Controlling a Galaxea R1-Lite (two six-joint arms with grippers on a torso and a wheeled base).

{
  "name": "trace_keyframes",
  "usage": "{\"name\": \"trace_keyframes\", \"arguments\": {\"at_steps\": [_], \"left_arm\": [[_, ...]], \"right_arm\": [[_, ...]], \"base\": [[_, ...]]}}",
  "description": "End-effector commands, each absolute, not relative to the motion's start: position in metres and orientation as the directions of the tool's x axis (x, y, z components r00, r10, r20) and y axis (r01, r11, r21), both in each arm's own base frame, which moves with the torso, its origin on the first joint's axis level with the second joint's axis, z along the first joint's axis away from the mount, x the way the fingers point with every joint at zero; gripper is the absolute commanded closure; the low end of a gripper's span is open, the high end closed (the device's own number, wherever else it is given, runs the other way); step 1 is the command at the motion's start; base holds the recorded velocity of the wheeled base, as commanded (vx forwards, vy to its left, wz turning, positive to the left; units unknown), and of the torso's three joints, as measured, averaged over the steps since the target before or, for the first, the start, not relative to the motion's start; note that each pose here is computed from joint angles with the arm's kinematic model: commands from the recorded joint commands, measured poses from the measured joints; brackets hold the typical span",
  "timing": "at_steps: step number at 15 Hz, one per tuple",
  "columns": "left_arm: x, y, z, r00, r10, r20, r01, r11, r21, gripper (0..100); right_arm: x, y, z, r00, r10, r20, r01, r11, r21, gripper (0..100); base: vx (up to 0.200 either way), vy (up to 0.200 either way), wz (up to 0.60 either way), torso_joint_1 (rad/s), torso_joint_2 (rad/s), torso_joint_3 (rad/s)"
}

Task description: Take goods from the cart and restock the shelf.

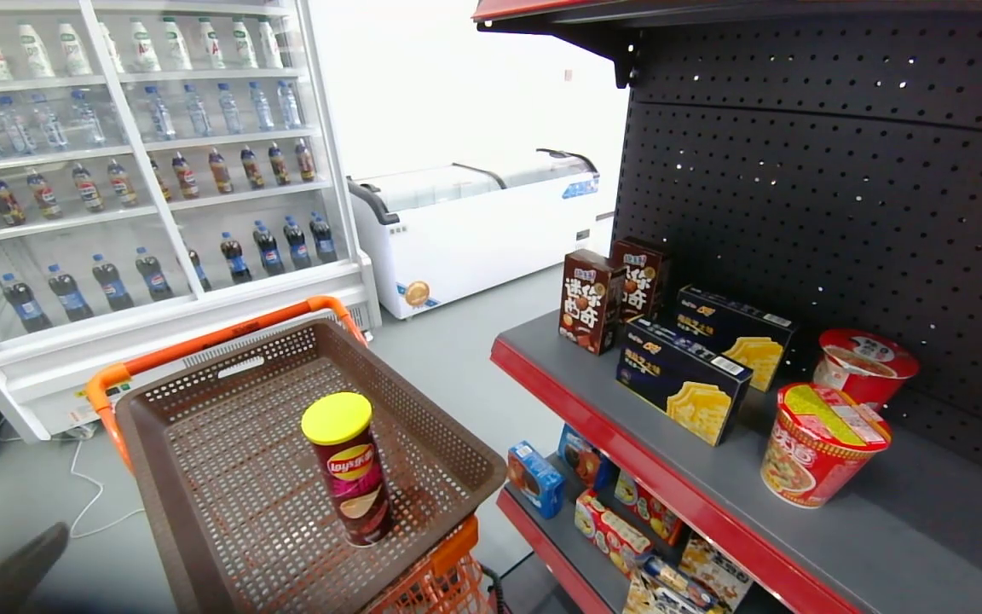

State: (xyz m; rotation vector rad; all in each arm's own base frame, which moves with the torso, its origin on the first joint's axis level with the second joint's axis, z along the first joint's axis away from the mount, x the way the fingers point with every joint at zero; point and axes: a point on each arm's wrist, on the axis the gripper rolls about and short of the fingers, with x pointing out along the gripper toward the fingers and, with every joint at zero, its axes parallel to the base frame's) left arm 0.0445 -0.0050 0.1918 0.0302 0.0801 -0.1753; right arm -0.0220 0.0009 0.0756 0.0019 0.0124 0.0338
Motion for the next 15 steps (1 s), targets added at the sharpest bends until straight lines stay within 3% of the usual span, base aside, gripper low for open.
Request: {"name": "trace_keyframes", "arguments": {"at_steps": [1,2,5,10,15], "left_arm": [[0.082,-0.009,0.165,0.944,-0.217,-0.250,0.220,0.975,-0.018,0],[0.092,-0.011,0.153,0.922,-0.239,-0.305,0.239,0.970,-0.038,0],[0.112,-0.013,0.141,0.881,-0.242,-0.406,0.216,0.970,-0.108,0],[0.166,-0.018,0.127,0.887,-0.244,-0.391,0.217,0.970,-0.112,0],[0.218,-0.023,0.098,0.874,-0.292,-0.389,0.261,0.956,-0.133,0]], "right_arm": [[-0.022,0.001,0.076,0.999,0.034,-0.012,-0.034,0.999,0.002,0],[-0.022,0.001,0.076,0.999,0.034,-0.012,-0.034,0.999,0.002,0],[-0.022,0.001,0.076,0.999,0.034,-0.012,-0.034,0.999,0.002,0],[-0.022,0.001,0.076,0.999,0.034,-0.011,-0.034,0.999,0.002,0],[-0.022,0.001,0.076,0.999,0.034,-0.012,-0.034,0.999,0.002,0]], "base": [[0.000,0.000,0.00,0.000,0.00,0.000],[0.000,0.000,0.00,0.000,0.00,0.000],[0.000,0.000,0.00,0.000,0.00,0.000],[0.000,0.000,0.00,0.000,0.00,0.000],[0.000,0.000,0.00,0.000,0.00,0.000]]}}
